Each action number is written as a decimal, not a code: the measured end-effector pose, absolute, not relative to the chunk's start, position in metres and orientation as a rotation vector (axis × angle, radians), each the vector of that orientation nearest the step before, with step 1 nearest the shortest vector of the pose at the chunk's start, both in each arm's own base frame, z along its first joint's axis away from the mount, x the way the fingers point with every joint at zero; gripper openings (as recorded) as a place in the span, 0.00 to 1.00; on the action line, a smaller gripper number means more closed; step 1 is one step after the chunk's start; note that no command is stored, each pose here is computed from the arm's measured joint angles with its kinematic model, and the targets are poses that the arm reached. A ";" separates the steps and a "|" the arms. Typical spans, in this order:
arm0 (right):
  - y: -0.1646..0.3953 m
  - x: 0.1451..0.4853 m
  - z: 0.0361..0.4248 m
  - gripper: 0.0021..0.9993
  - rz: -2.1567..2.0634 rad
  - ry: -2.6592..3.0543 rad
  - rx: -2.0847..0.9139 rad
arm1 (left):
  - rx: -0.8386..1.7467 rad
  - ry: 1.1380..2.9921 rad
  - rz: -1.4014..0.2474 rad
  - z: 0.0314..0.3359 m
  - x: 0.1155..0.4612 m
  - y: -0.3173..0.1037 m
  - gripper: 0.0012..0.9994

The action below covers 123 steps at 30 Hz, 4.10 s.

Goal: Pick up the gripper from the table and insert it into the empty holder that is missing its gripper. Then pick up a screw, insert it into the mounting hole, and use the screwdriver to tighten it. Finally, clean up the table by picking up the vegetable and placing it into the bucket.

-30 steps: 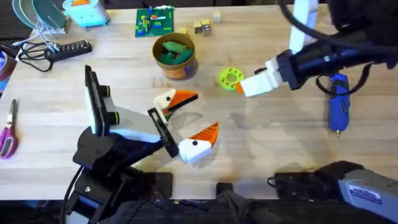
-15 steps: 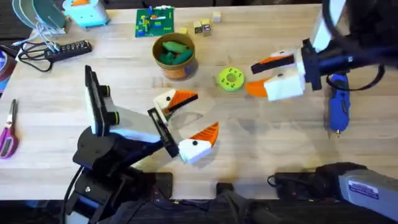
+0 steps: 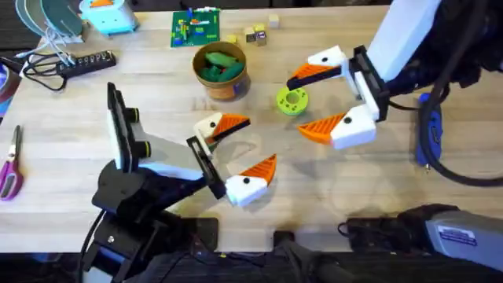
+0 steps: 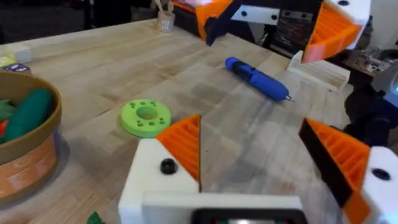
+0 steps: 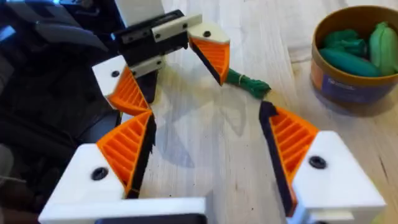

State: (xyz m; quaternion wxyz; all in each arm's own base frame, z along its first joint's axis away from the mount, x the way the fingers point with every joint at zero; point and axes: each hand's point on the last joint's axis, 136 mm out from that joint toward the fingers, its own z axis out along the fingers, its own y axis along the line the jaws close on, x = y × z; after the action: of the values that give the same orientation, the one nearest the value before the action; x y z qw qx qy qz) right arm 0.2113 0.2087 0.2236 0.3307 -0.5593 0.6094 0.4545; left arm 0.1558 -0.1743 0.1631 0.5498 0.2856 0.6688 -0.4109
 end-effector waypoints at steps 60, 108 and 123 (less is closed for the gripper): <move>-0.162 0.264 0.110 0.99 -0.263 2.884 0.491 | 0.675 1.582 -0.966 0.163 0.156 -0.174 0.01; -0.163 0.288 0.035 0.30 -0.046 3.014 0.389 | 0.676 1.582 -0.966 0.163 0.156 -0.174 0.01; -0.155 0.281 0.036 0.21 0.001 3.051 0.377 | 0.675 1.582 -0.966 0.163 0.156 -0.174 0.01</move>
State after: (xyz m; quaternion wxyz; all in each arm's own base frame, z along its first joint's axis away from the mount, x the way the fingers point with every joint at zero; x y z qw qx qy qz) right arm 0.2813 -0.1545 0.0355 0.0335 0.1225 0.9919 0.0003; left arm 0.1564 -0.1739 0.1632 0.5518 0.2856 0.6687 -0.4085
